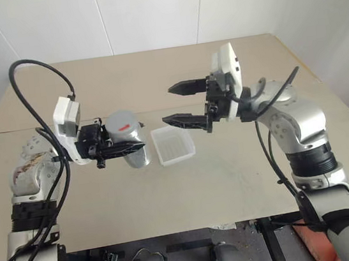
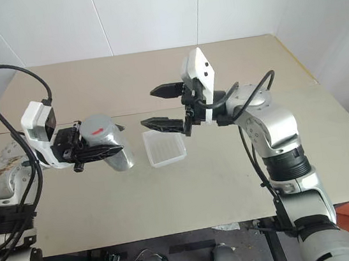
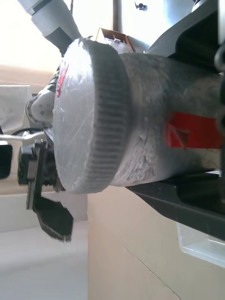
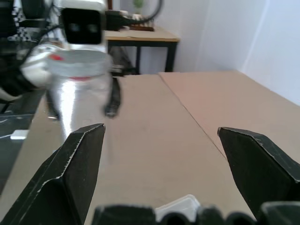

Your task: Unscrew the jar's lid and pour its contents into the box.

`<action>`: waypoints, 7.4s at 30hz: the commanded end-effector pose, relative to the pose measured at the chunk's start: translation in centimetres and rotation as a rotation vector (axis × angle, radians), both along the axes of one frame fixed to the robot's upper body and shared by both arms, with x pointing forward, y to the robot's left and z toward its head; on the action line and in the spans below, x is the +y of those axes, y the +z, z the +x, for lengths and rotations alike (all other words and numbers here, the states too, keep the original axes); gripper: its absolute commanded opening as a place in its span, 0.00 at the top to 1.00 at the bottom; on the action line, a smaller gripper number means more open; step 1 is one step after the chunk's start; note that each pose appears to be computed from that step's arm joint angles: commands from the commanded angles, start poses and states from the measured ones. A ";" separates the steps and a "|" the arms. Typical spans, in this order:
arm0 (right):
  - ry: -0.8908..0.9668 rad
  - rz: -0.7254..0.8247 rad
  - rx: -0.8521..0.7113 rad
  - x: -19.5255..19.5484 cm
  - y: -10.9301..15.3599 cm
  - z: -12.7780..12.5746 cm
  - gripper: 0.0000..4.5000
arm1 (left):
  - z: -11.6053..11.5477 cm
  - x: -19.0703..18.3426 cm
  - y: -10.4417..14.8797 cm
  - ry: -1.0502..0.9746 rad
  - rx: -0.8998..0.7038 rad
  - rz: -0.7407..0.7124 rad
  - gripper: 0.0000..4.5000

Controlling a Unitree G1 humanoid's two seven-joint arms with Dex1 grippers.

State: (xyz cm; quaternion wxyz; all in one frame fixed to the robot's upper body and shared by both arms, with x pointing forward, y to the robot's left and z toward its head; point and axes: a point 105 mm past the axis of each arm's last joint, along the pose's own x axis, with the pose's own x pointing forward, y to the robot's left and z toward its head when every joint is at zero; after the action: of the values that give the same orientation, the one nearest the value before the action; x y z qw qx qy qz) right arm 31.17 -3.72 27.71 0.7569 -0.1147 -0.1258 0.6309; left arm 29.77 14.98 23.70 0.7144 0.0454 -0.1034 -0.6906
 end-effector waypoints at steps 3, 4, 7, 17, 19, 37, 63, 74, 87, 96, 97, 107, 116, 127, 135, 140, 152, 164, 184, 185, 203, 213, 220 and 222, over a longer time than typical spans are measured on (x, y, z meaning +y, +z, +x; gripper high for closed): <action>0.072 0.031 -0.077 2.0 2.2 -2.6 0.00 | 0.4 -0.8 0.8 -0.021 -0.057 0.003 0.55; 0.074 0.034 -0.075 2.5 2.4 -2.8 0.00 | 0.4 -0.9 0.8 -0.026 -0.057 0.003 0.55; 0.091 0.047 -0.075 3.5 3.1 -3.6 0.00 | 0.6 -1.0 0.8 -0.034 -0.057 0.010 0.55; 0.054 0.027 -0.076 7.1 2.7 -3.1 0.00 | 1.0 -1.5 0.6 -0.040 -0.060 0.016 0.55; 0.050 0.025 -0.071 7.7 2.6 -2.8 0.00 | 1.0 -1.5 0.6 -0.039 -0.061 0.014 0.55; -0.089 0.008 -0.056 6.0 1.8 0.2 0.00 | 0.7 -1.0 0.7 -0.029 -0.063 0.020 0.55; -0.248 0.021 -0.034 -0.6 1.0 1.3 0.00 | 0.5 -0.6 0.5 -0.014 -0.047 0.027 0.55; 0.077 0.024 -0.053 2.3 0.6 -4.6 0.00 | 1.0 -1.2 0.2 -0.015 -0.045 0.018 0.55; 0.034 0.010 -0.044 6.5 1.2 -2.6 0.00 | 1.0 -1.6 0.2 -0.022 -0.051 0.014 0.55; 0.057 0.055 0.036 8.3 1.7 -1.7 0.00 | 0.8 -1.3 0.1 -0.012 -0.052 0.022 0.55; 0.058 0.055 0.042 8.3 1.7 -1.6 0.00 | 0.8 -1.3 0.1 -0.011 -0.052 0.024 0.55; 0.018 0.046 0.060 6.7 1.1 0.0 0.00 | 0.6 -1.0 0.1 -0.003 -0.055 0.034 0.55; -0.031 0.043 0.042 3.8 1.0 0.8 0.00 | 0.5 -0.6 0.1 0.002 -0.058 0.042 0.55; -0.089 0.044 0.041 1.8 0.3 0.8 0.00 | 0.6 -0.6 0.4 -0.003 -0.065 0.045 0.55; -0.094 0.037 0.041 1.0 -0.2 -0.1 0.00 | 0.5 -0.6 0.2 -0.003 -0.062 0.046 0.55; 0.008 0.051 0.049 1.3 0.8 -2.6 0.00 | 0.6 -0.7 0.1 -0.001 -0.062 0.043 0.55; -0.016 -0.066 0.062 5.3 1.7 -3.5 0.00 | 0.6 -0.9 0.1 -0.009 -0.056 0.033 0.55; -0.058 -0.093 0.052 7.2 1.4 -2.6 0.00 | 0.5 -1.1 -0.1 -0.018 -0.056 0.040 0.55; -0.031 -0.082 0.048 7.7 1.8 -2.6 0.39 | 0.2 -1.0 -0.5 -0.009 -0.055 0.051 0.55; -0.031 -0.081 0.048 7.7 1.8 -2.6 0.39 | 0.2 -1.0 -0.5 -0.009 -0.055 0.052 0.55; -0.465 0.139 0.040 -2.4 4.3 3.6 0.39 | 0.3 -0.4 -1.6 0.044 -0.045 0.063 0.55; -0.994 -0.071 0.271 -12.5 -11.0 6.3 0.39 | 1.7 0.2 -1.3 0.244 -0.080 -0.004 0.55; -0.976 -0.151 0.398 -12.9 -14.5 4.7 0.11 | 3.4 -0.4 -1.2 0.413 -0.150 -0.007 0.55; -0.945 -0.169 0.377 -12.7 -13.6 4.1 0.01 | 4.1 -0.6 -1.1 0.476 -0.202 0.018 0.55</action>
State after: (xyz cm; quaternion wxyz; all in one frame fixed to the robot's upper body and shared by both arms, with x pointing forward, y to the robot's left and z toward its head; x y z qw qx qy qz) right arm 35.70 -17.06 11.74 0.9577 -0.0927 0.1639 0.2176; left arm 33.73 14.80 21.10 0.8416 0.1070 -0.1211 -0.5154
